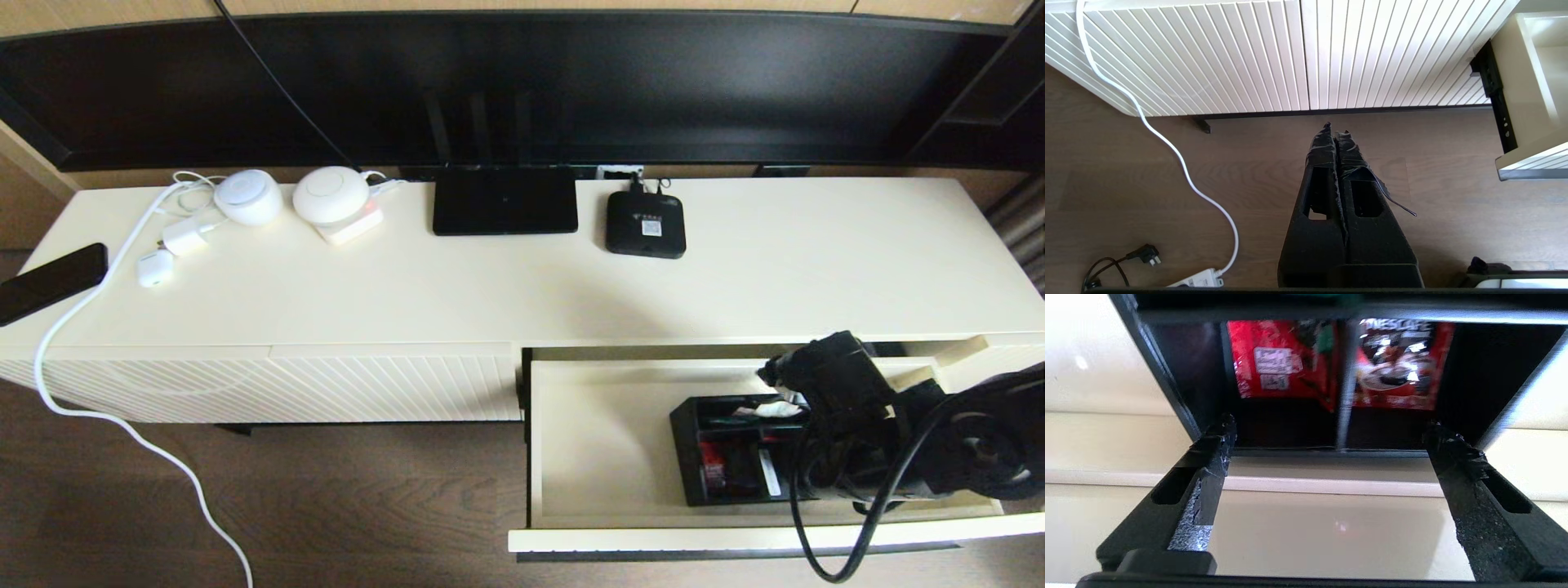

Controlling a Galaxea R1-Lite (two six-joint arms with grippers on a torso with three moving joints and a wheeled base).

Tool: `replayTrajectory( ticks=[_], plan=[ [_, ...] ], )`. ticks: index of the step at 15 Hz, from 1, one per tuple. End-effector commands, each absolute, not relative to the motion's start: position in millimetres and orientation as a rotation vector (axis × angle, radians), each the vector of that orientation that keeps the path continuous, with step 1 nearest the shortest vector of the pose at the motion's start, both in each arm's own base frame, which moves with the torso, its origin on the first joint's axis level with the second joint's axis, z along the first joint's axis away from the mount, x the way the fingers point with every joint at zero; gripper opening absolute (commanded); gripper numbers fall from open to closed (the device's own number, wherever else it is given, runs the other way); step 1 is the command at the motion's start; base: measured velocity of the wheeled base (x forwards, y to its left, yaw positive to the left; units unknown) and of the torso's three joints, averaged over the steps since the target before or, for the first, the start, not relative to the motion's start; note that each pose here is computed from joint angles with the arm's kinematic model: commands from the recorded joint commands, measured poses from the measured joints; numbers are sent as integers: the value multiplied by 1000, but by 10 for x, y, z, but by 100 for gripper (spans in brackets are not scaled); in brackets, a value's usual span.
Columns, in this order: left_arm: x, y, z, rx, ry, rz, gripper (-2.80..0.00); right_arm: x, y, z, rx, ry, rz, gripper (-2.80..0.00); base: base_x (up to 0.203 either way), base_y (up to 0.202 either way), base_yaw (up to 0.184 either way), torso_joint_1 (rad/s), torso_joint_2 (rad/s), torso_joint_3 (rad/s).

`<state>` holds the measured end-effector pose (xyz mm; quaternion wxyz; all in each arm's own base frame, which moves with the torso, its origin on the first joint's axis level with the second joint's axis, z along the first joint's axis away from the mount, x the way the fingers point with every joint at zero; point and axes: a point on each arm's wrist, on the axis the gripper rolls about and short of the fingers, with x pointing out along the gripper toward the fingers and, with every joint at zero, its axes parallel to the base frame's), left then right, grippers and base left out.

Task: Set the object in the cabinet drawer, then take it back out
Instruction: Take the storage box out of the drawer and put it on the table

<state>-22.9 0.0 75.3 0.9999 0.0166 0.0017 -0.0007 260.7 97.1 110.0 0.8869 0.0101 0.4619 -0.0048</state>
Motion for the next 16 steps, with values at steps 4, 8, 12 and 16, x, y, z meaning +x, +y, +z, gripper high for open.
replayTrajectory(
  ticks=[4,8,12,16],
  plan=[
    [-228,0,751,34,4,-2,-280,2658,1014,956,1,991,-23,0,0,0,0,0,0,0],
    [-229,0,754,34,3,-2,-280,2710,1015,891,5,984,-31,0,0,0,0,0,0,0],
    [-229,0,754,34,3,-2,-280,2738,1018,847,12,972,-32,0,0,0,0,0,0,0],
    [-227,0,751,34,6,-2,-280,2725,1007,811,10,984,-36,0,0,0,0,0,0,0]
  ],
)
